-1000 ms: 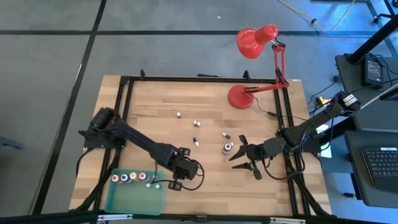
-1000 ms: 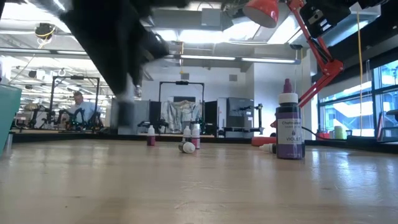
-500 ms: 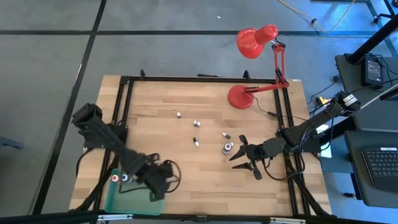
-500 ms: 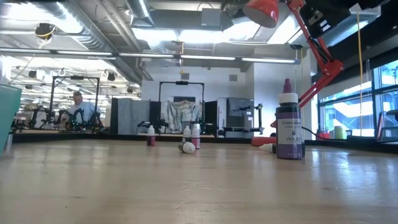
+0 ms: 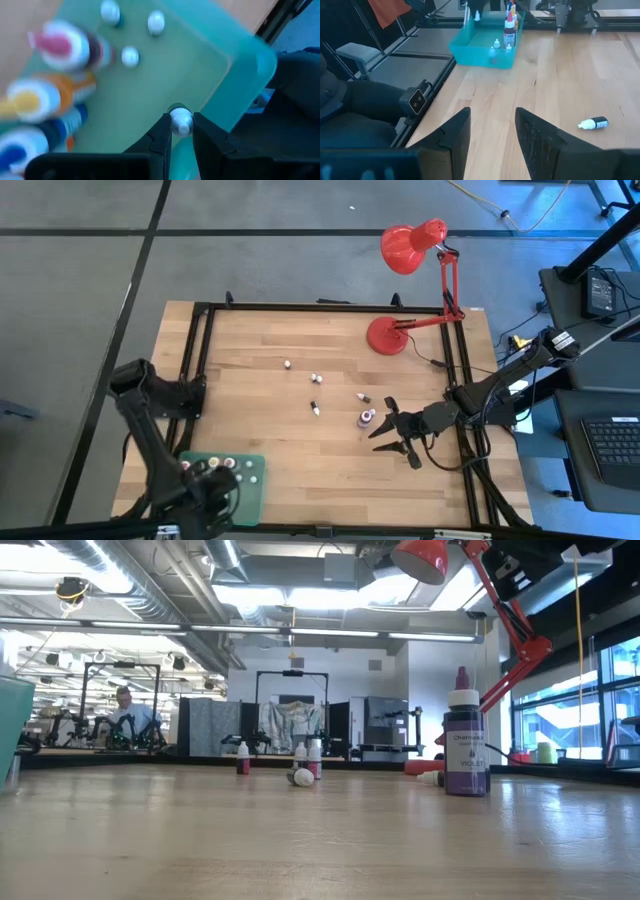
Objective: Pick & Place food coloring
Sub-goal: Put the black food coloring into the blue bin
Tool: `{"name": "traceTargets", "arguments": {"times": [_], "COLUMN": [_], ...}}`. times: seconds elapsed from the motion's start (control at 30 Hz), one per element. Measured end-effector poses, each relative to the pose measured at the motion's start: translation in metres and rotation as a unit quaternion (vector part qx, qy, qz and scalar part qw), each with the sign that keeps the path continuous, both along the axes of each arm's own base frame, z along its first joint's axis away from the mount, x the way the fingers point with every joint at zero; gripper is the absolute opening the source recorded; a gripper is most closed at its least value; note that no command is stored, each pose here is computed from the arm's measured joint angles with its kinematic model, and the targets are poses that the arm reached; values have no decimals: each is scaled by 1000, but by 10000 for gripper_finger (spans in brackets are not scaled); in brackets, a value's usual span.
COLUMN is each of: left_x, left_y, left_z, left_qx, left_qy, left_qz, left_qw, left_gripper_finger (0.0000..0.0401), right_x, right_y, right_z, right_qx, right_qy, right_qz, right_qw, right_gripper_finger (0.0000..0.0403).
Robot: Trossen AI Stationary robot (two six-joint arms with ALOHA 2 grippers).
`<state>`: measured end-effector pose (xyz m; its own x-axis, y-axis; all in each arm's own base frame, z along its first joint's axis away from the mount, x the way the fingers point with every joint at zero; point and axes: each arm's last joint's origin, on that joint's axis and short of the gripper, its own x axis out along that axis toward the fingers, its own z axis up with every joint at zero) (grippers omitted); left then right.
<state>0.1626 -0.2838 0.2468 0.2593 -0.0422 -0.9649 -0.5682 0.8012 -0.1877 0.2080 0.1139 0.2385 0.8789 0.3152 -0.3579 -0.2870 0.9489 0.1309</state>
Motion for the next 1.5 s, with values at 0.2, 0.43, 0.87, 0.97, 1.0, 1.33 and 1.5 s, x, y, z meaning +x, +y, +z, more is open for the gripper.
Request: {"name": "traceTargets", "arguments": {"times": [0.2,0.43,0.87,0.97,1.0,1.33,1.5], "left_x": [-25,-43,-41,-40,-40,-40,-40], "left_y": [-20,-37,-44,-44,-44,-44,-44], "left_z": [-16,-40,-67,-67,-67,-67,-67], "left_qx": [-8,2,37,37,38,41,43], "left_qy": [29,62,59,58,57,56,50], "left_qz": [49,114,151,151,151,134,135], "left_qw": [998,992,986,986,986,988,989], "left_gripper_finger": [57,57,70,79,81,84,93], "right_x": [1,1,1,1,1,1,1], "right_y": [1,1,1,1,1,1,1], "right_z": [3,3,3,3,3,3,3], "right_qx": [7,9,-6,-6,-6,-6,-4], "right_qy": [-16,-17,-22,-22,-22,-22,-21], "right_qz": [0,0,5,5,5,5,5], "right_qw": [1000,1000,1000,1000,1000,1000,1000], "right_gripper_finger": [157,157,157,157,157,157,157]}}
